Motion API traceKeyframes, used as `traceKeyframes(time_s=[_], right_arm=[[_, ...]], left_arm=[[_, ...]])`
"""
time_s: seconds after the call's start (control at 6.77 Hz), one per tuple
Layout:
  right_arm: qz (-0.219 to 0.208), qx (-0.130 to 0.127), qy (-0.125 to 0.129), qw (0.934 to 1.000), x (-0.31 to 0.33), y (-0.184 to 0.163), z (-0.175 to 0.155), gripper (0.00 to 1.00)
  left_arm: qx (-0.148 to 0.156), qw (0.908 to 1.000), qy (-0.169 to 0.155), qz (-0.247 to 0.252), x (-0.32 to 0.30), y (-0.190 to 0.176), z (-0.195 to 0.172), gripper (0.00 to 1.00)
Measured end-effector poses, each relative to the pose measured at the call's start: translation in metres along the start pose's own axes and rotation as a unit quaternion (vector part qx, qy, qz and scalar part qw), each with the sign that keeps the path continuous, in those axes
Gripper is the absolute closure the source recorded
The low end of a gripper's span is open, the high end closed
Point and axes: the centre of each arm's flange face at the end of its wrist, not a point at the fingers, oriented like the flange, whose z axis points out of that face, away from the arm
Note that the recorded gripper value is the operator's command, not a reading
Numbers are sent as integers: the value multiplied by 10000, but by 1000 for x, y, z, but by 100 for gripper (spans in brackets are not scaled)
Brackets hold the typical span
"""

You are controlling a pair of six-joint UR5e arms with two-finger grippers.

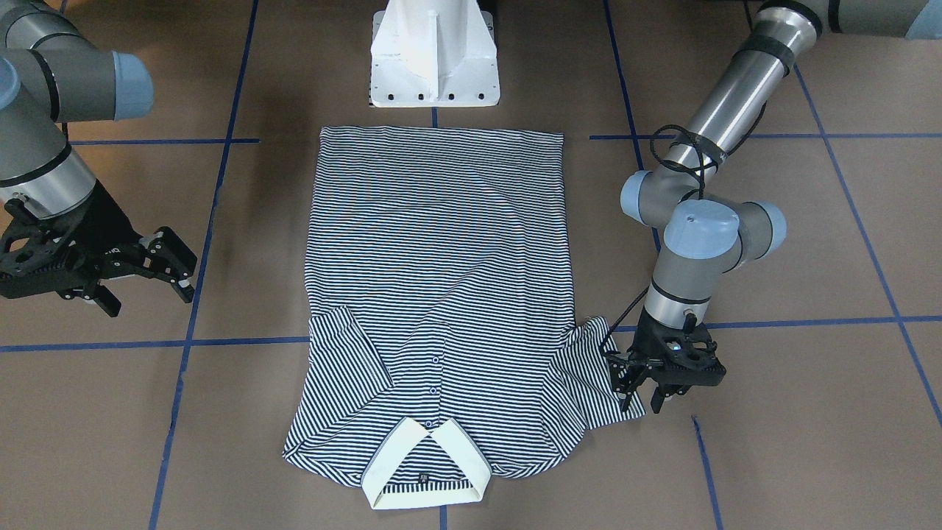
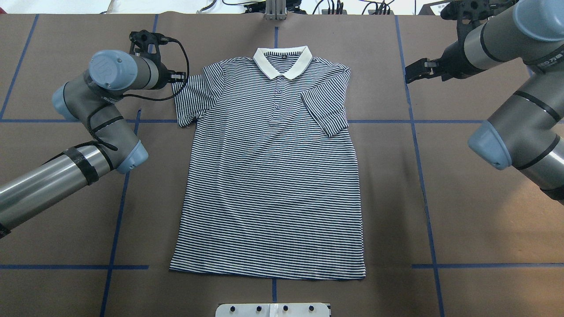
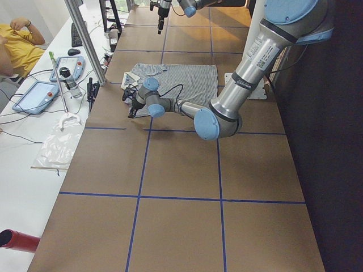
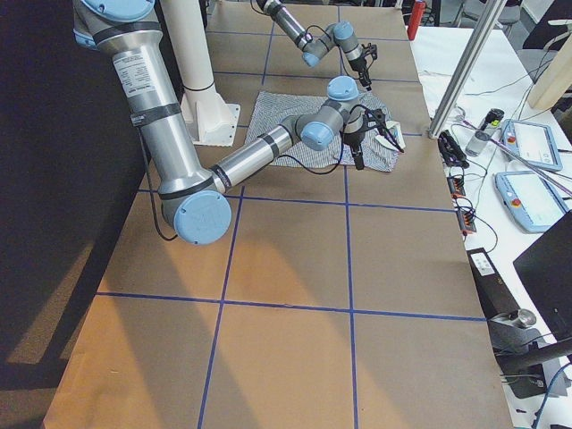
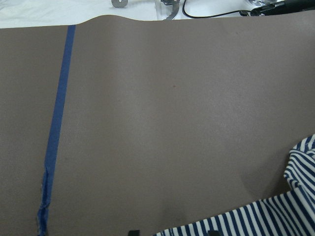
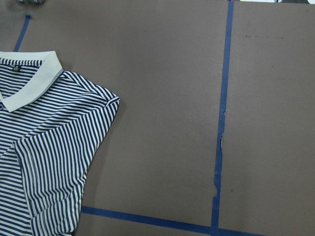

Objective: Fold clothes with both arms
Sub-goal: 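Withdraw the right gripper while the left gripper moves to the other sleeve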

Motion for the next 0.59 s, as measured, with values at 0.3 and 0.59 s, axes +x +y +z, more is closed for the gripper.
traceKeyframes(time_s=[0.3, 0.59], right_arm=[[5, -2, 11, 10000, 1, 1, 1, 0], [8, -5, 18, 10000, 2, 1, 1, 0]], left_arm=[[-5, 10000, 10, -99, 0, 2, 2, 51], [-11, 9998, 68, -212, 4, 8, 4, 52]])
